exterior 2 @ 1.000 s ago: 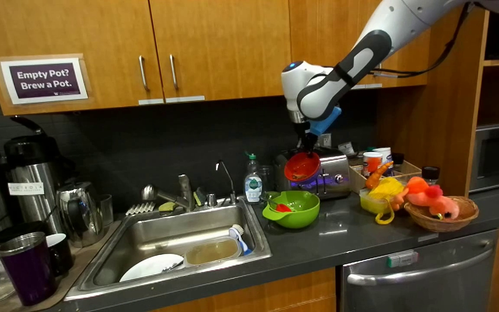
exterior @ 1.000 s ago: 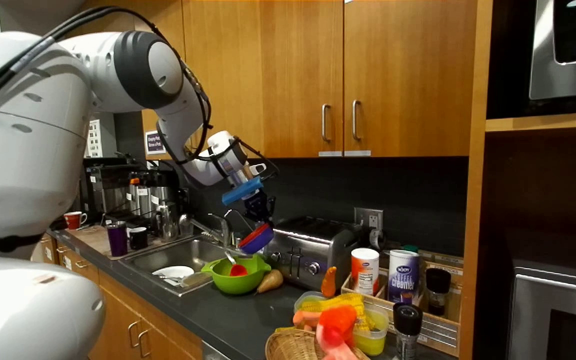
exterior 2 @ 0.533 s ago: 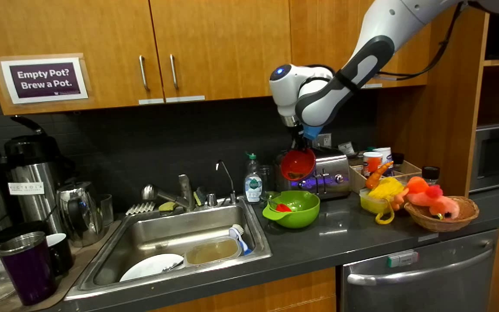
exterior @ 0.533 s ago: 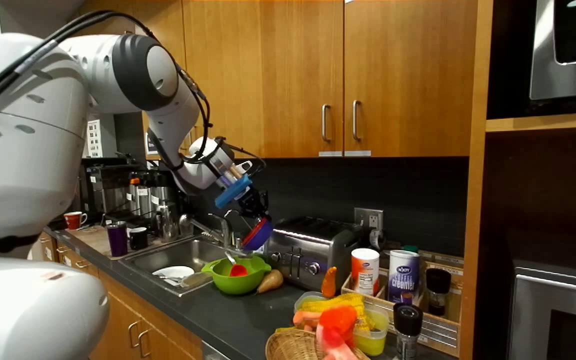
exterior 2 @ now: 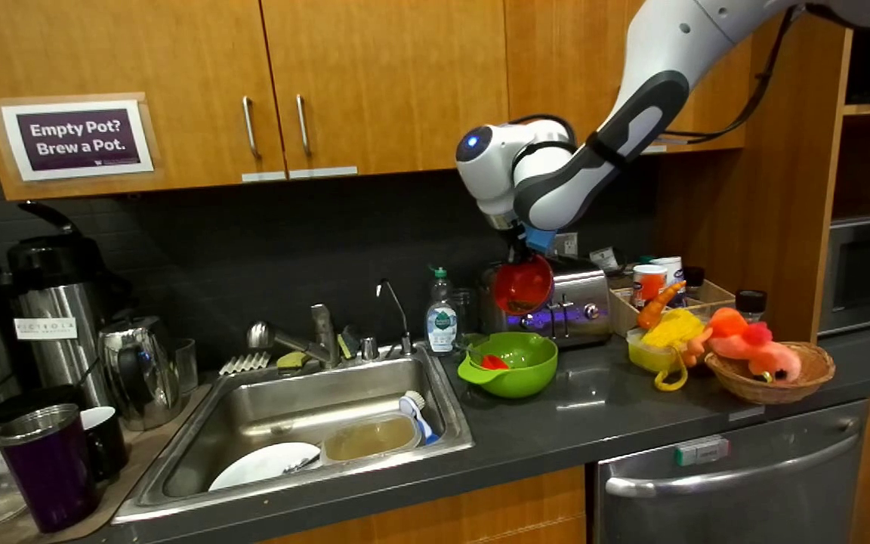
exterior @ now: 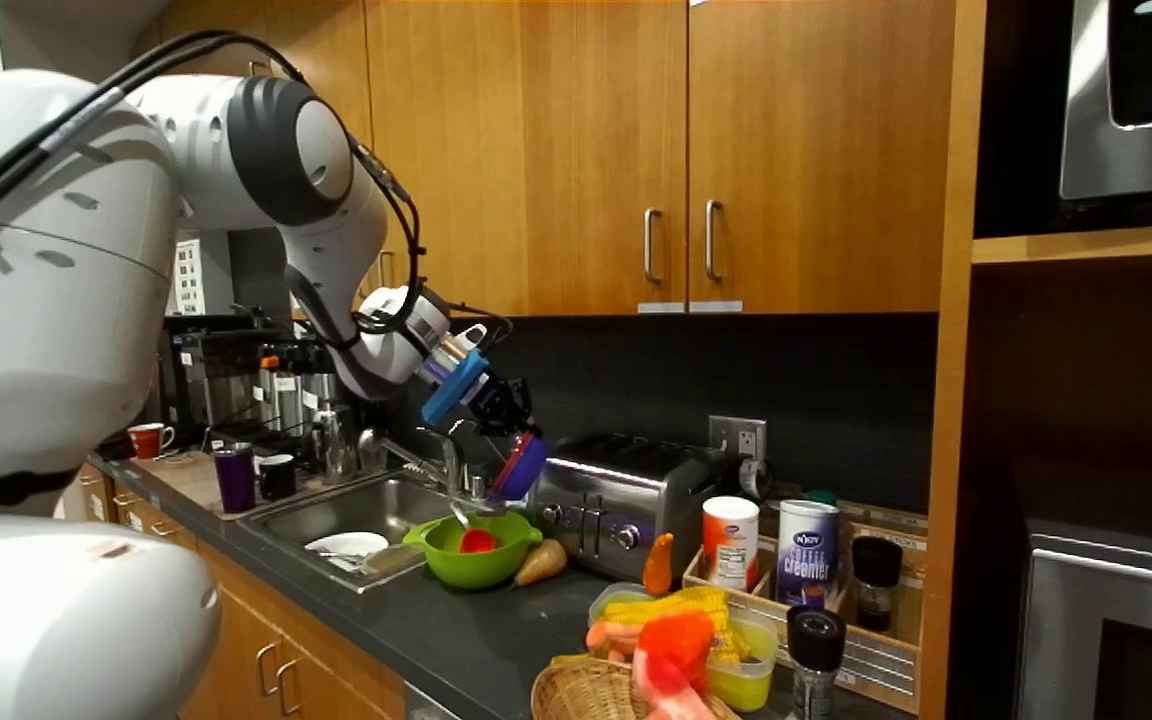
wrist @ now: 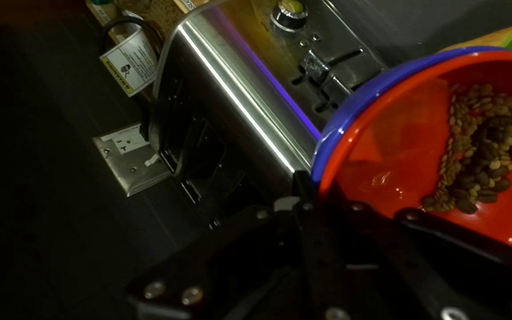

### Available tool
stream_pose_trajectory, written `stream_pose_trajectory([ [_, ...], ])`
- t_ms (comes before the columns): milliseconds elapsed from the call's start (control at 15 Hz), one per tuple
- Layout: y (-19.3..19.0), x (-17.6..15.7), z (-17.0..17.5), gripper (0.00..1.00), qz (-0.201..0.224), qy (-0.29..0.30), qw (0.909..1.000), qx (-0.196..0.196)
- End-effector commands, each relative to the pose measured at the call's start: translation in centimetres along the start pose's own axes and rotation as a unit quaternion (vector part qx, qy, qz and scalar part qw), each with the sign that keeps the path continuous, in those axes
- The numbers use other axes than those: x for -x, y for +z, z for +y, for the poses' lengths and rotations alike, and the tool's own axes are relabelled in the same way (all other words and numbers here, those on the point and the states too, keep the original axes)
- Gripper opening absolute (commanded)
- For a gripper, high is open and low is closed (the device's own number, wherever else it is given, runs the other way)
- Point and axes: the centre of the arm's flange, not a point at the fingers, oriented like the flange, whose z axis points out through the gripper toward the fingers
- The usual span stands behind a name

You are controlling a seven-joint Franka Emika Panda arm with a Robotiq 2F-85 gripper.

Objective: Pour the contents from the right bowls into the green bowl

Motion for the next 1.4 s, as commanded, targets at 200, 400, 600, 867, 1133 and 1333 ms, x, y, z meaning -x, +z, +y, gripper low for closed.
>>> stream_pose_trajectory([
  [200, -0.5, 0.0, -2.5, 0.02, -0.002, -0.026, 0.9982, 0.055],
  [400, -0.6, 0.1, -3.5, 0.02, 0.000, -0.042, 0.9964, 0.074],
  [600, -0.8, 0.1, -4.3, 0.02, 0.006, -0.055, 0.9933, 0.101],
  [867, -1.2, 0.1, -5.0, 0.02, 0.013, -0.074, 0.9875, 0.139],
  [1133, -1.7, 0.0, -5.6, 0.02, 0.019, -0.089, 0.9817, 0.168],
  [1333, -2.0, 0.0, -6.3, 0.02, 0.022, -0.100, 0.9776, 0.184],
])
